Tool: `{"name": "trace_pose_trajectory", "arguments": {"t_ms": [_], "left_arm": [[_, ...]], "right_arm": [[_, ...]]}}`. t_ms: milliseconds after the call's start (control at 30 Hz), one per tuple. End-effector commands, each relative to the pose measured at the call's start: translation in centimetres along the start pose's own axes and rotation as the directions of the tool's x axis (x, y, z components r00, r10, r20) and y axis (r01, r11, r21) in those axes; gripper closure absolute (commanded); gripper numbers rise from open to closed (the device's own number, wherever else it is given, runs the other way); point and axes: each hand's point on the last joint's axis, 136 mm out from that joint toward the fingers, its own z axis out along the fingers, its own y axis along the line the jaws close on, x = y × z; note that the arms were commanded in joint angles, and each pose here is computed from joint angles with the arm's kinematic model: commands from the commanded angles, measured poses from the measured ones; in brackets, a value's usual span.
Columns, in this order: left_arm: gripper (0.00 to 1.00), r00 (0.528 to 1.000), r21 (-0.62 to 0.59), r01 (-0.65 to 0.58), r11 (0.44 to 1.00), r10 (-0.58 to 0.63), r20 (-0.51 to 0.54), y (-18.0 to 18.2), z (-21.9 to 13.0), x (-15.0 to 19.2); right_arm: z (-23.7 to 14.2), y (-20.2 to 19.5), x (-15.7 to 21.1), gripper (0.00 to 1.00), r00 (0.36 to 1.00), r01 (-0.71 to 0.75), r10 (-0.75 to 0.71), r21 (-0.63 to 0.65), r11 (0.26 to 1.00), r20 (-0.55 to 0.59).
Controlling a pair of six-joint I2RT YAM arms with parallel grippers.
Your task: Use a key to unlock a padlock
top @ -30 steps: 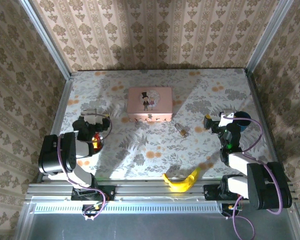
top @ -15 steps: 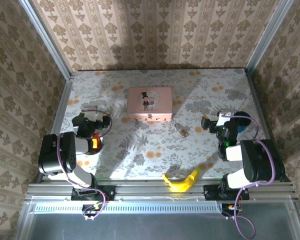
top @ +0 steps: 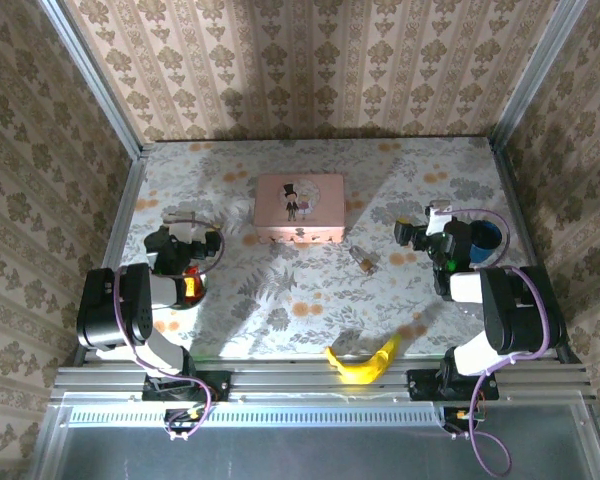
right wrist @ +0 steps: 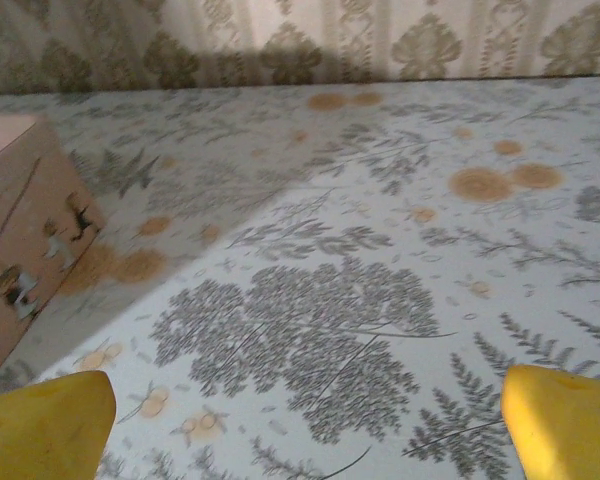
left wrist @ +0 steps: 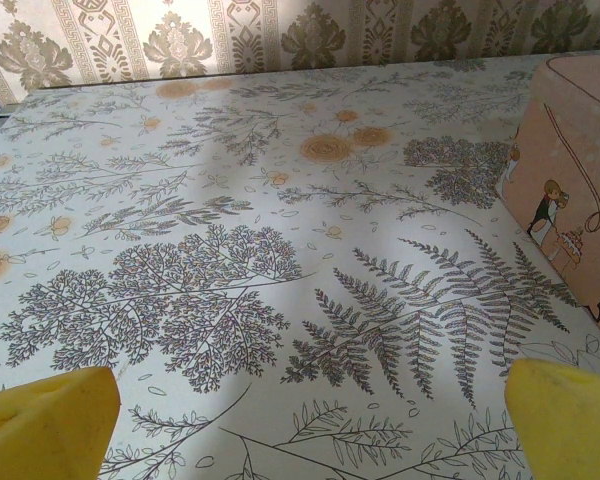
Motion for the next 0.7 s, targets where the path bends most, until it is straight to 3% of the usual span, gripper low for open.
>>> {"name": "trace_pose_trajectory", "arguments": {"t_ms": [0, 67, 200, 667], "left_arm": [[0.00, 1.000, 0.022, -0.027, 0.999, 0.027, 0.012, -0.5, 0.0, -0.5], [0.00, 1.000, 0.021, -0.027, 0.999, 0.026, 0.012, -0.5, 0.0, -0.4], [0.00, 1.000, 0.021, -0.027, 0.999, 0.027, 0.012, -0.5, 0.0, -0.5], [0.00, 1.000, 0.020, -0.027, 0.999, 0.027, 0.010, -0.5, 0.0, -0.4]], "right_arm": [[-0.3, 1.6, 0.7, 0.00, 0.999, 0.041, -0.043, -0.092, 0.995, -0.017], [-0.2, 1.4, 0.7, 0.00, 0.999, 0.035, -0.037, -0.081, 0.996, -0.020], [0.0, -2.2, 0.6, 0.00, 0.999, -0.025, 0.029, 0.152, 0.988, -0.028], [0.0, -2.1, 0.6, 0.00, 0.999, -0.016, 0.021, 0.161, 0.987, -0.031]]}}
